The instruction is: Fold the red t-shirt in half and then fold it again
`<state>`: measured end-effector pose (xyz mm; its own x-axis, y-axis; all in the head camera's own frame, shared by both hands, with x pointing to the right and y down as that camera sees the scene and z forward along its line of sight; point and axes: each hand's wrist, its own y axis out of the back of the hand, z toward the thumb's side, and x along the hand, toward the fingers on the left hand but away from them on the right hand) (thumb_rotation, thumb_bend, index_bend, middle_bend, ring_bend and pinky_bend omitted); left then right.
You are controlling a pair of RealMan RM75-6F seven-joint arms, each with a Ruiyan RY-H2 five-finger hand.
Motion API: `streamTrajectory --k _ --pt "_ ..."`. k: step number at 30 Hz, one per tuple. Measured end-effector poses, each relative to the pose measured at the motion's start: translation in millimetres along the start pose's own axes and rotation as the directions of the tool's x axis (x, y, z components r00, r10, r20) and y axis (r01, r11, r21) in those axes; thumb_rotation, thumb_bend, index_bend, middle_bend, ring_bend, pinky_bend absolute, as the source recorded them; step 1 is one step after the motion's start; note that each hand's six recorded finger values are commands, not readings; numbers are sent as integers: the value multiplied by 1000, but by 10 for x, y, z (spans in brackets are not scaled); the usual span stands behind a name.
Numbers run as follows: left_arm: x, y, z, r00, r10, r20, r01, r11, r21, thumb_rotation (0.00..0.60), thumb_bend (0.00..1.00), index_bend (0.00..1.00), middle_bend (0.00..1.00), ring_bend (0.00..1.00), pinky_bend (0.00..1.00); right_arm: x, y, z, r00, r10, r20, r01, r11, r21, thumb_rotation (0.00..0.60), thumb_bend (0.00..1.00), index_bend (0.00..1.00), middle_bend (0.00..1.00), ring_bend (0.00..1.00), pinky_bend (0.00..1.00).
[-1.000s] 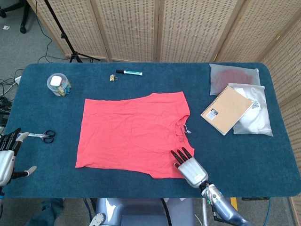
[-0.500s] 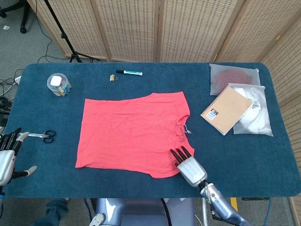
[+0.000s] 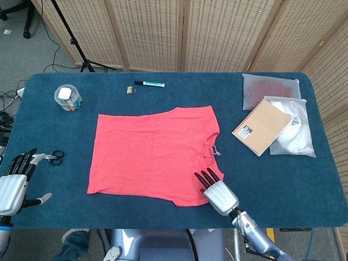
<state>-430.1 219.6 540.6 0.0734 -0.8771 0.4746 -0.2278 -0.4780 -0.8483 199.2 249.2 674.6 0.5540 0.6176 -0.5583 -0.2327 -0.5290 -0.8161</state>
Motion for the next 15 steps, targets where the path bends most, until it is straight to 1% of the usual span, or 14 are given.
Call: streamTrajectory --k 3,5,9,12,15 --pt "-23 -120 100 998 -17 63 18 999 -26 600 6 76 0 0 0 16 19 -20 1000 -14 -12 14 1000 -3 600 466 567 53 0 0" --pt "-50 -247 160 994 -42 97 47 998 -51 600 15 109 0 0 0 29 28 -33 1000 -20 -19 20 1000 -4 600 466 567 53 0 0" --pt "-59 -459 212 989 -71 128 80 995 -65 600 23 203 0 0 0 49 32 -50 999 -27 -30 27 1000 -13 600 466 567 53 0 0" --pt "-42 -624 247 986 -79 146 90 993 -72 600 29 241 0 0 0 63 25 -56 999 -31 -39 30 999 -18 600 466 567 53 0 0" --pt "-13 -773 258 984 -79 161 92 993 -69 600 38 249 0 0 0 66 18 -54 998 -32 -46 31 999 -27 600 466 567 53 0 0"
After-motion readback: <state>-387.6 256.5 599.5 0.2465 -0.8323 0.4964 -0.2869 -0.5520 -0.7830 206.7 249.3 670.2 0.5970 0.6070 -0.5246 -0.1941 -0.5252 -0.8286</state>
